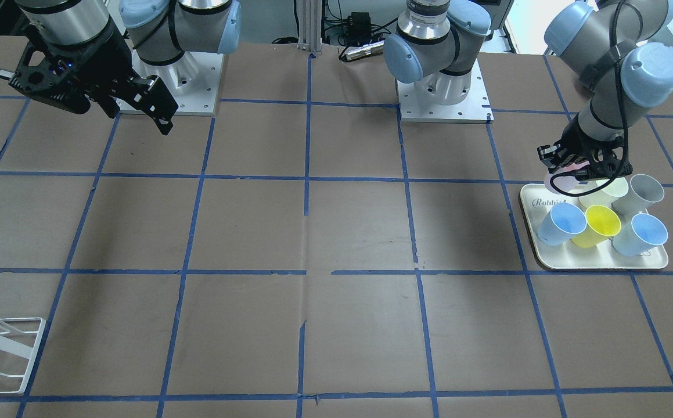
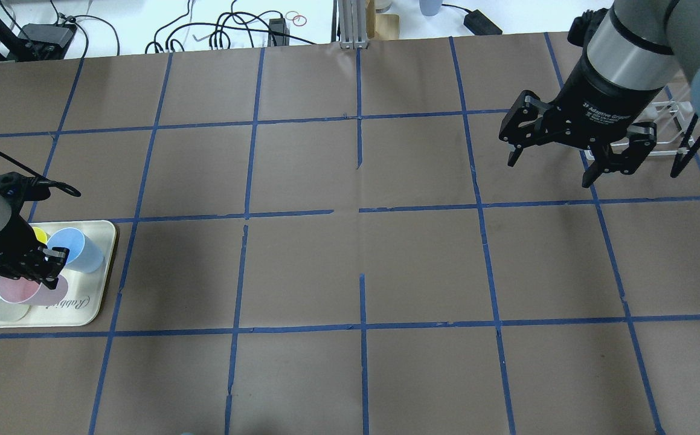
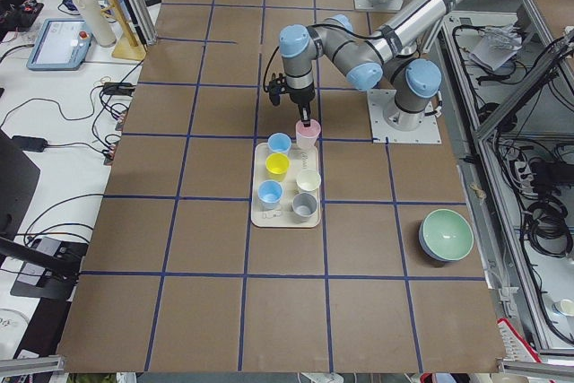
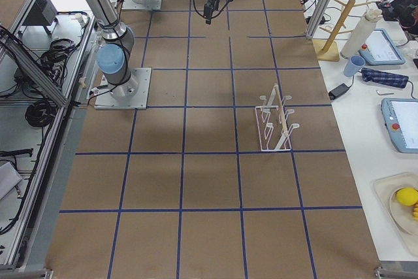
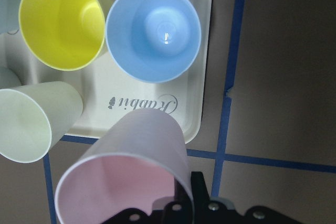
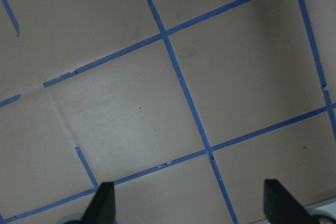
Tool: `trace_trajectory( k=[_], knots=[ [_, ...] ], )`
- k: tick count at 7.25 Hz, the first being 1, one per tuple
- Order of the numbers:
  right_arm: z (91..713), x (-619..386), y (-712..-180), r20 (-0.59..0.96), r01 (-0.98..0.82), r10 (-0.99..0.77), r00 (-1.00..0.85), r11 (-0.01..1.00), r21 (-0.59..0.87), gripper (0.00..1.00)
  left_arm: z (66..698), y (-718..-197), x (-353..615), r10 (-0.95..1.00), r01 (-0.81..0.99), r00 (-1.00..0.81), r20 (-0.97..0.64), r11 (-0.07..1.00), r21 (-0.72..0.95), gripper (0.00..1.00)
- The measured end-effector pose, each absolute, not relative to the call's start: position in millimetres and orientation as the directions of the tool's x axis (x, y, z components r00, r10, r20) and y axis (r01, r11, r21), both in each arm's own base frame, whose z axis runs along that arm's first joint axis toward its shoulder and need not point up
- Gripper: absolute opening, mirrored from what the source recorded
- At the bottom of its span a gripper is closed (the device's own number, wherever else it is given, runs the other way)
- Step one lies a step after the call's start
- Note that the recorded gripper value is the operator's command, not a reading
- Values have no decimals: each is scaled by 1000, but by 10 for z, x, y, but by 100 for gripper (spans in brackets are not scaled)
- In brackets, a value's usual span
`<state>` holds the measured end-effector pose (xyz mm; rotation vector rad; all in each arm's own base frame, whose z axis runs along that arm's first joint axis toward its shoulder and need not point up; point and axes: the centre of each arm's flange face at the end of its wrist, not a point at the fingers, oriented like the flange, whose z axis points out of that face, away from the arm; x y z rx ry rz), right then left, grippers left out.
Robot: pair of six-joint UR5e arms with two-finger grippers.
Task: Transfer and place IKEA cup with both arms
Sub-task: 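Lower the pink cup into the white tray with the left gripper, then open the left gripper to release the pink cup in the tray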
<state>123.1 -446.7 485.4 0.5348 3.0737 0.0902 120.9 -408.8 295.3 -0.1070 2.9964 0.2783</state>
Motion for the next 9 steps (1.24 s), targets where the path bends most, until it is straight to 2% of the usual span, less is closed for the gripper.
trace_trajectory(
  k=[4, 7, 8, 9],
  knots=[
    [4722, 1341, -4497, 17, 216, 215, -976, 973, 78, 100, 2669, -4140, 1255, -47, -73, -991, -122, 971, 226, 0],
    [4701, 1311, -4524, 17, 204, 203, -979, 975, 83, 100, 2474, -4237, 1313, -49, -76, -991, -121, 971, 227, 1],
    [4713, 1297, -4519, 17, 207, 206, -978, 975, 83, 100, 2428, -4258, 1326, -49, -76, -992, -120, 971, 228, 46],
    [4718, 1284, -4516, 18, 209, 209, -978, 974, 84, 100, 2400, -4275, 1336, -47, -73, -992, -119, 971, 229, 99]
  ],
)
